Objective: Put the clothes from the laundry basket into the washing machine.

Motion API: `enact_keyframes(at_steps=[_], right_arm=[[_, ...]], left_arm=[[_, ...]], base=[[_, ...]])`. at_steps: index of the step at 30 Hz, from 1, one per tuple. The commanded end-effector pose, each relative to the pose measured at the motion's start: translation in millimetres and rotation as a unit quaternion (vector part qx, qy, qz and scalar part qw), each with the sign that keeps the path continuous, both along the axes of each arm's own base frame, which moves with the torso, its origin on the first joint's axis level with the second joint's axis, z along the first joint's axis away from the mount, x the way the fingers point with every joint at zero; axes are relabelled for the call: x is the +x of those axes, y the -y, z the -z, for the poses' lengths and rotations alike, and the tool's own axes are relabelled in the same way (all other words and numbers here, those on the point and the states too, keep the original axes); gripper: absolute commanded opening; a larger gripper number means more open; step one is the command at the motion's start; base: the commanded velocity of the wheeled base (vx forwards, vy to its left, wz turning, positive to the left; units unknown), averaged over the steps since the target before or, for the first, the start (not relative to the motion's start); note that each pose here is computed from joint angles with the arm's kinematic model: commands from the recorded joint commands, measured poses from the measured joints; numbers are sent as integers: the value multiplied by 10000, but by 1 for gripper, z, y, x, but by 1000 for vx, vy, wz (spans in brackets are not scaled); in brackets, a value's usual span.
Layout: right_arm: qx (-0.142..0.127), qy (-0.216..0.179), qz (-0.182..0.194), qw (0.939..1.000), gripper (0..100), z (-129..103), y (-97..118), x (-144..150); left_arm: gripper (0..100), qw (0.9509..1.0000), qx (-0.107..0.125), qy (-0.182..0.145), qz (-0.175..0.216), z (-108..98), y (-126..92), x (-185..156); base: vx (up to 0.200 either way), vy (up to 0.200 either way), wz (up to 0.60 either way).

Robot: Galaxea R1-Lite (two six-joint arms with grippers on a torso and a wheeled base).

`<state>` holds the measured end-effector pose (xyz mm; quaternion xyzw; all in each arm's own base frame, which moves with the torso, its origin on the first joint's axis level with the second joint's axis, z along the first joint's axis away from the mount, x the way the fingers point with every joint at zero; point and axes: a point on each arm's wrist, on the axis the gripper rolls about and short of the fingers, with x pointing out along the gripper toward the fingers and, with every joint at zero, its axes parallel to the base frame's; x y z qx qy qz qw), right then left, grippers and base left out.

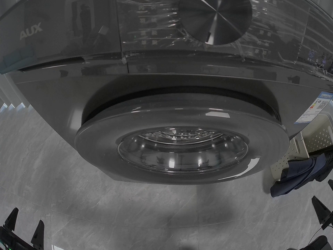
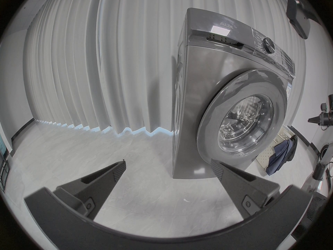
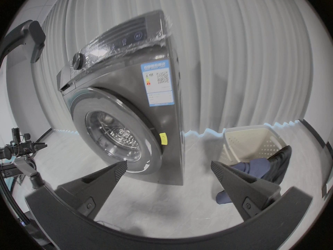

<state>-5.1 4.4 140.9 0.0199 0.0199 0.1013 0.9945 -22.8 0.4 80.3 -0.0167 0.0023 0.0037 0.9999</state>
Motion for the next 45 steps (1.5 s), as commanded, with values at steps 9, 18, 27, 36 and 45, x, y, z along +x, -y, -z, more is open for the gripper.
enact_keyframes(at_steps=[9, 18, 27, 36, 45], right_arm=[[-314, -1184, -1718, 9775, 100, -10, -19, 70], [-226, -1031, -2213, 9695, 100, -28, -41, 103], [-284, -972, -1963, 9753, 100, -38, -51, 129], [-315, -1020, -1993, 9741, 100, -47, -64, 152], [-383, -1291, -2360, 9624, 100, -31, -70, 137]], left_arm=[[100, 10000, 6, 0, -2, 5, 0, 0], [100, 10000, -2, 0, -2, 5, 0, 0], [100, 10000, -9, 0, -2, 5, 0, 0], [100, 10000, -9, 0, -2, 5, 0, 0], [100, 10000, -9, -7, -2, 5, 0, 0]], base=[[0, -67, 0], [0, 0, 0], [0, 0, 0], [0, 0, 0], [0, 0, 0]])
